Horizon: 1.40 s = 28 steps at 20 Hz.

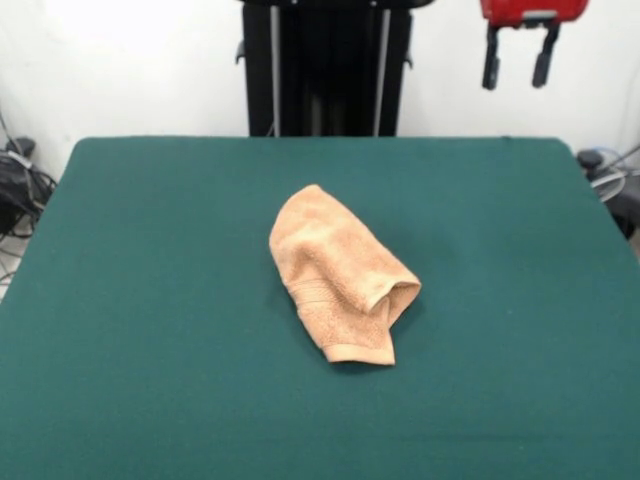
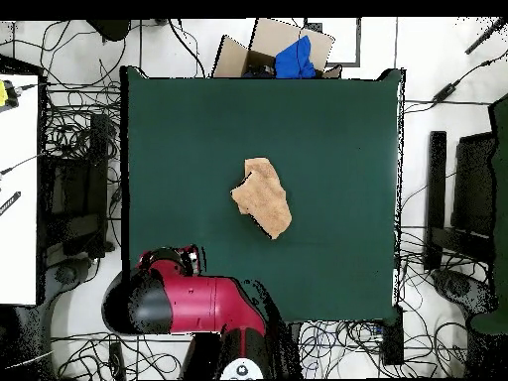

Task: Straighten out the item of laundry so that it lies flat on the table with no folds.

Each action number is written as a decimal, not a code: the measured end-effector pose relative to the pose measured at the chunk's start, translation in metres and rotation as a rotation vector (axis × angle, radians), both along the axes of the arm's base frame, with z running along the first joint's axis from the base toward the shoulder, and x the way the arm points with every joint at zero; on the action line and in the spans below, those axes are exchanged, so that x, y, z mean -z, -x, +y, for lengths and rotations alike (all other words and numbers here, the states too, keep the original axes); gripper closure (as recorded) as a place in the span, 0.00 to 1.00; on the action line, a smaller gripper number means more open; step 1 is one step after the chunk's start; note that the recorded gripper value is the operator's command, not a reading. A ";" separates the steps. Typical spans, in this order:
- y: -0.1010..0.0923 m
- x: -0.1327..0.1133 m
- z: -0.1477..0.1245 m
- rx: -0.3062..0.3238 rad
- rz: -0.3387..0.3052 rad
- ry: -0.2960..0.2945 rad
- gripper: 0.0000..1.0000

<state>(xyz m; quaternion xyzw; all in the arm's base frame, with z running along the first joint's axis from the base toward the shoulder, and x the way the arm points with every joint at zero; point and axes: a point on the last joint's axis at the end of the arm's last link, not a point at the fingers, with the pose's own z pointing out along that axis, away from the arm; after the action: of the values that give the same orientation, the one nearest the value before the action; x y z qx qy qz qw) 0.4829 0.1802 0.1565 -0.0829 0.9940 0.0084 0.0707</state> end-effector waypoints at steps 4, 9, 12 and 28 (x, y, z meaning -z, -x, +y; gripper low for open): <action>-0.003 -0.008 0.000 0.003 -0.018 -0.001 0.00; -0.005 -0.011 0.000 0.010 -0.026 -0.005 0.00; -0.007 -0.012 0.000 0.019 -0.026 -0.009 1.00; -0.011 -0.018 -0.003 0.036 -0.034 -0.014 1.00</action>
<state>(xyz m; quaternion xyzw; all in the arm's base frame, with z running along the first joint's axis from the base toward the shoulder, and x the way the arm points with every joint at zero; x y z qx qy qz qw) 0.4942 0.1772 0.1750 -0.0644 0.9939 0.0124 0.0885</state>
